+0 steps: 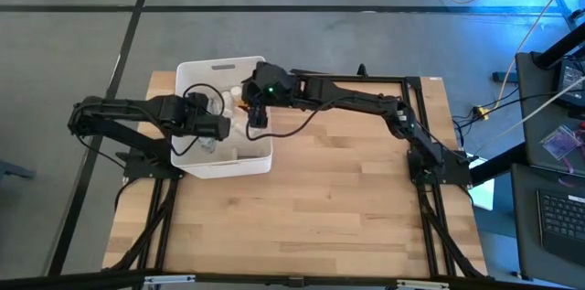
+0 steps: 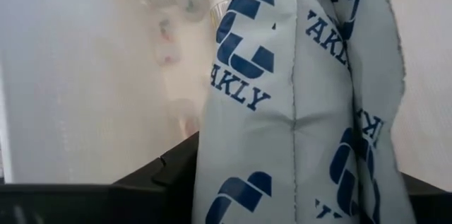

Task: Pick & place medical supplies in basket/bin
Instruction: Put the mailer bag into the white bin

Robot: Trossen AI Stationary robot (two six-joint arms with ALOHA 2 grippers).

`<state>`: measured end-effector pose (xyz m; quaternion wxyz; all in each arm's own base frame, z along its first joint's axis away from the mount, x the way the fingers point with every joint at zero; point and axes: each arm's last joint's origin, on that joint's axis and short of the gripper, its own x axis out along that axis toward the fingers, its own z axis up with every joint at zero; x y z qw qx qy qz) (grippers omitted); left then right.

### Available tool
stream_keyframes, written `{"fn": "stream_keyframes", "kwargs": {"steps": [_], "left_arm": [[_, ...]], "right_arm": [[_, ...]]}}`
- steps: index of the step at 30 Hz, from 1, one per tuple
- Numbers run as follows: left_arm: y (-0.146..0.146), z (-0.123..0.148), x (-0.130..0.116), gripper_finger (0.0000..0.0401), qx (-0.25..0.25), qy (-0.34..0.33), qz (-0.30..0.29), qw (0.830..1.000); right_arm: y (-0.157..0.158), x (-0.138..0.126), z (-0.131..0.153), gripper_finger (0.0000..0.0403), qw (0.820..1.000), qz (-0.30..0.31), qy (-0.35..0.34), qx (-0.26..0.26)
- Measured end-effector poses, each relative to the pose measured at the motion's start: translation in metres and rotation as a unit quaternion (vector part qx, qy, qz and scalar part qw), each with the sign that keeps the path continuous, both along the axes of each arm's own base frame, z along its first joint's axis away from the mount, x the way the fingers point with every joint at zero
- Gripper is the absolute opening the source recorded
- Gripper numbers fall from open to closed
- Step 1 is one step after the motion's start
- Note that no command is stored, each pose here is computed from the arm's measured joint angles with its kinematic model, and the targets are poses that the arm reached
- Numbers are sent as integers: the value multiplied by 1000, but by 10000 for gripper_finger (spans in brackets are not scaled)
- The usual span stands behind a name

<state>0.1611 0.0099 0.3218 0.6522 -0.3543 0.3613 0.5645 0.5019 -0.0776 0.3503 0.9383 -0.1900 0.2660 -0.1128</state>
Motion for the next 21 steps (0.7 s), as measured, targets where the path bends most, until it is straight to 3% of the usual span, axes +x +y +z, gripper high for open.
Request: {"fn": "stream_keyframes", "kwargs": {"steps": [8,21], "left_arm": [[-1,-7,7,222,-30,17,23,999],[4,-31,33,225,-68,117,36,990]], "right_arm": [[-5,-13,18,336,998,-60,-4,-30],[-4,-18,23,336,998,-60,-1,-30]]}}
